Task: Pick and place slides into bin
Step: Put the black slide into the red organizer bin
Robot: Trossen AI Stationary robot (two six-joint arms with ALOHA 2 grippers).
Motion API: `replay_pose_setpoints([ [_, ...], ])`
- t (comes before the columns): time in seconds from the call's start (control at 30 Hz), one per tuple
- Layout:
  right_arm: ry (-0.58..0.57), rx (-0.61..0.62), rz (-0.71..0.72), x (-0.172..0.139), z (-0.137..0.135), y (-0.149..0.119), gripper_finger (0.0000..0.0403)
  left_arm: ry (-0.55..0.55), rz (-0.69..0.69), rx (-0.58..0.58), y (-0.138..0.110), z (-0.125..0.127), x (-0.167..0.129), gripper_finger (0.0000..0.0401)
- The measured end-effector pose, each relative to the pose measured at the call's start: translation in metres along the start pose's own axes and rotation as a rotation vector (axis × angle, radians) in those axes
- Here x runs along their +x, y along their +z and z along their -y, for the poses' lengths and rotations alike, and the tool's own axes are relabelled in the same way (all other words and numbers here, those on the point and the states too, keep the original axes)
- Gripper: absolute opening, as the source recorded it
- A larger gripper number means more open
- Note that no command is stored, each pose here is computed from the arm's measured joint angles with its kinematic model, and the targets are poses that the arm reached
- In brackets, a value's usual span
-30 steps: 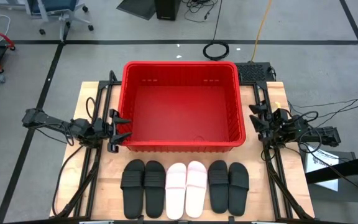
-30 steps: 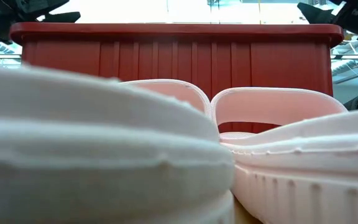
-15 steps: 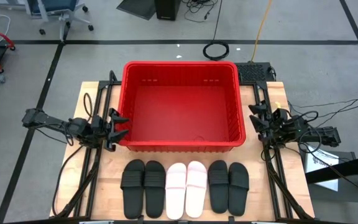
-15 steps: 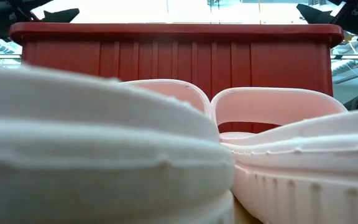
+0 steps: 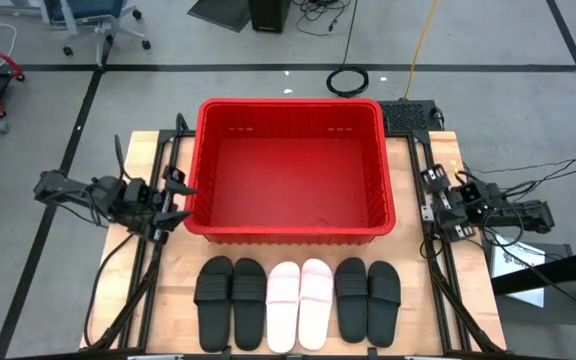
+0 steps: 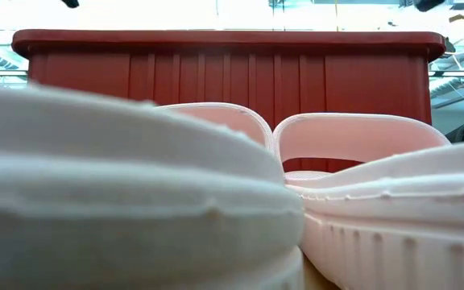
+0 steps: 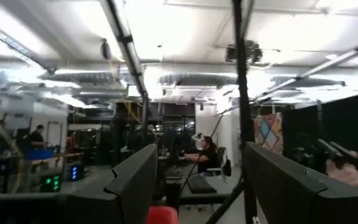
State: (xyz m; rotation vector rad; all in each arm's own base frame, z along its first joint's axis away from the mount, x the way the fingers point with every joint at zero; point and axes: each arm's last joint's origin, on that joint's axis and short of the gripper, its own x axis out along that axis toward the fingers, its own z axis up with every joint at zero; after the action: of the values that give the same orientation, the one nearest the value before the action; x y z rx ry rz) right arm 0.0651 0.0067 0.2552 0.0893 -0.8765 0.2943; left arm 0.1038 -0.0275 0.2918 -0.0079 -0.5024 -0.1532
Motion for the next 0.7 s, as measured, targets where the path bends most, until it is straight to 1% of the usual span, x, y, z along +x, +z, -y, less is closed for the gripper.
replay_pose_setpoints([
  [0.1, 0.004, -0.024, 0.024, 0.010, 0.001, 0.006, 0.0212, -0.018, 0.018, 0.052, 0.016, 0.002, 0.015, 0.0248],
  [0.2, 0.023, -0.018, 0.011, 0.028, 0.003, 0.013, 0.0212, -0.016, 0.057, 0.068, 0.039, 0.003, 0.031, 0.0248],
  [0.3, 0.106, -0.022, 0.009, 0.054, 0.004, 0.026, 0.0212, -0.022, 0.065, 0.063, 0.065, 0.002, 0.047, 0.0248],
  [0.37, 0.177, -0.015, 0.022, 0.074, 0.004, 0.039, 0.0212, -0.028, 0.031, 0.059, 0.082, 0.002, 0.057, 0.0248],
  [0.47, 0.263, 0.000, -0.007, 0.105, 0.006, 0.053, 0.0212, -0.044, -0.023, 0.045, 0.101, 0.003, 0.071, 0.0248],
  [0.57, 0.324, 0.023, -0.047, 0.136, 0.008, 0.063, 0.0212, -0.100, -0.037, 0.036, 0.116, 0.007, 0.085, 0.0248],
  [0.7, 0.424, 0.078, -0.098, 0.173, 0.006, 0.068, 0.0212, -0.220, 0.010, 0.010, 0.135, 0.016, 0.102, 0.0248],
])
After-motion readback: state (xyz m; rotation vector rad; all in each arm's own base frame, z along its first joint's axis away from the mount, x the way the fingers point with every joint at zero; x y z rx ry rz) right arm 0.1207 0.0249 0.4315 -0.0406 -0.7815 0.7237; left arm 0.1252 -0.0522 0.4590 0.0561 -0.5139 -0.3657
